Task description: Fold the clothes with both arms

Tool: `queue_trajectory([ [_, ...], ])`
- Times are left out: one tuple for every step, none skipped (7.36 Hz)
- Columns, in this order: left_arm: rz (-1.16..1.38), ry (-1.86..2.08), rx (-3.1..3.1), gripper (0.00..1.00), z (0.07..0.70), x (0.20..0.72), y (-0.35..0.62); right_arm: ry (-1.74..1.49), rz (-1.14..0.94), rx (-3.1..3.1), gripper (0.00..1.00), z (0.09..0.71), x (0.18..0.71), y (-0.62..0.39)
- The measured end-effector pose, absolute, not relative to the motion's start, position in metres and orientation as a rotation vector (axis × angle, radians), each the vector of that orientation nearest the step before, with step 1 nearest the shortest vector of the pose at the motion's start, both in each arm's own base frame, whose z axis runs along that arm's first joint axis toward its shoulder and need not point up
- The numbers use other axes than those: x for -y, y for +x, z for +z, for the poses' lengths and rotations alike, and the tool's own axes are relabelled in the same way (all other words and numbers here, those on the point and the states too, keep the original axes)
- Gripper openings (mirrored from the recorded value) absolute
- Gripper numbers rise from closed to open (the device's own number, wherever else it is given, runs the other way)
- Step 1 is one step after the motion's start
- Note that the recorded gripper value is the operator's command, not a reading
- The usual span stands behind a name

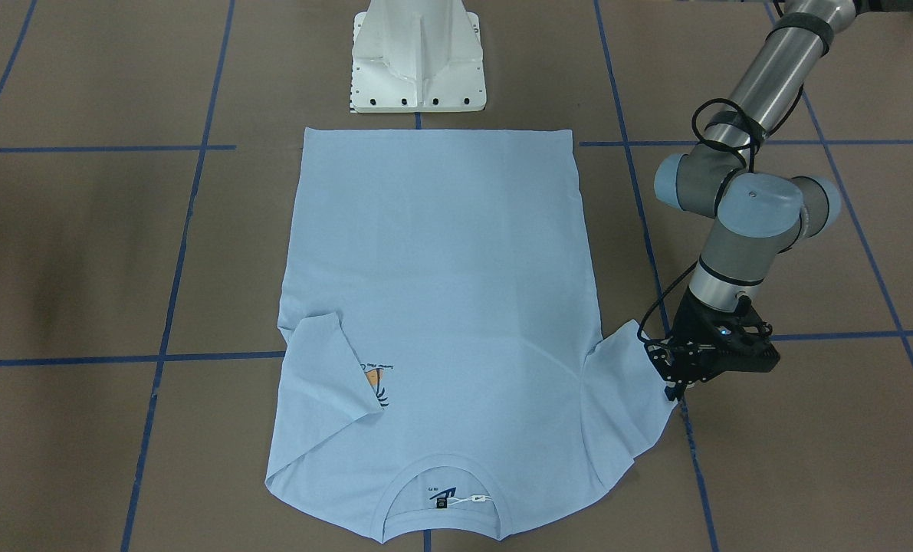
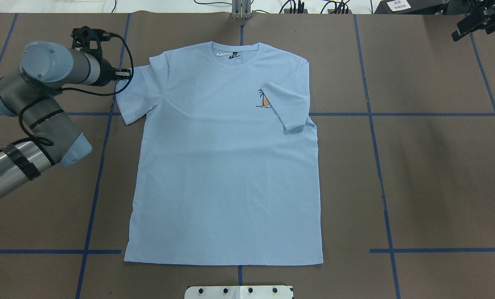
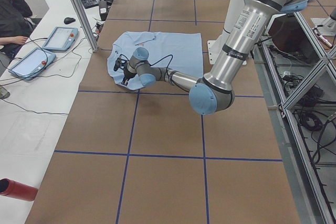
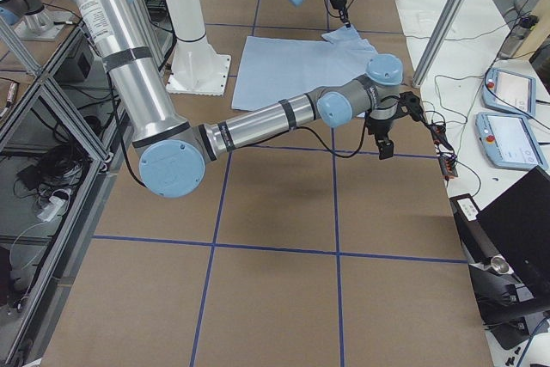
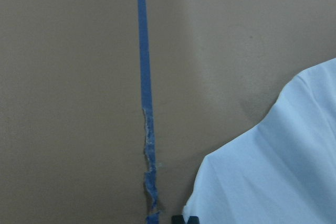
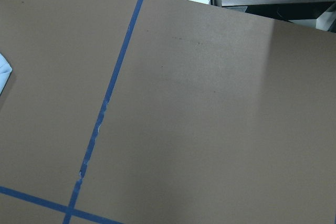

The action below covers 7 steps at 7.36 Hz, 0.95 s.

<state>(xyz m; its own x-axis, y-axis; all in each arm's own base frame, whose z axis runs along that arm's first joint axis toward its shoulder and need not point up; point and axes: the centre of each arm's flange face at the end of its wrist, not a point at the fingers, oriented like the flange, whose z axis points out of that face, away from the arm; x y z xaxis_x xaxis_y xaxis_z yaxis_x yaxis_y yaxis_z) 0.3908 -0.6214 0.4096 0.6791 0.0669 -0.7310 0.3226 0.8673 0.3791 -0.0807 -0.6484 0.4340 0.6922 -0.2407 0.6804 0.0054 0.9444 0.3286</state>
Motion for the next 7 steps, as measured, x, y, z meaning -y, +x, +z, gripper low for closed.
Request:
queue_trajectory([
  [-0.148, 0.485, -0.789, 0.00, 0.375, 0.618, 0.410, 0.313, -0.138, 0.798, 1.00, 0.434, 0.648, -0.081],
  [-0.158, 0.451, -0.760, 0.00, 0.339, 0.614, 0.438, 0.313, -0.136, 0.798, 1.00, 0.434, 0.648, -0.081],
  [-0.175, 0.421, -0.750, 0.00, 0.312, 0.608, 0.461, 0.313, -0.135, 0.797, 1.00, 0.434, 0.649, -0.081],
  [-0.186, 0.396, -0.747, 0.00, 0.295, 0.606, 0.485, 0.313, -0.135, 0.797, 1.00, 0.434, 0.649, -0.081],
  [-0.201, 0.372, -0.738, 0.00, 0.285, 0.612, 0.507, 0.312, -0.134, 0.797, 1.00, 0.433, 0.649, -0.081],
  [-0.210, 0.356, -0.729, 0.00, 0.282, 0.618, 0.522, 0.312, -0.135, 0.797, 1.00, 0.433, 0.649, -0.082],
  [-0.213, 0.347, -0.725, 0.00, 0.281, 0.620, 0.531, 0.313, -0.134, 0.797, 1.00, 0.433, 0.649, -0.082],
])
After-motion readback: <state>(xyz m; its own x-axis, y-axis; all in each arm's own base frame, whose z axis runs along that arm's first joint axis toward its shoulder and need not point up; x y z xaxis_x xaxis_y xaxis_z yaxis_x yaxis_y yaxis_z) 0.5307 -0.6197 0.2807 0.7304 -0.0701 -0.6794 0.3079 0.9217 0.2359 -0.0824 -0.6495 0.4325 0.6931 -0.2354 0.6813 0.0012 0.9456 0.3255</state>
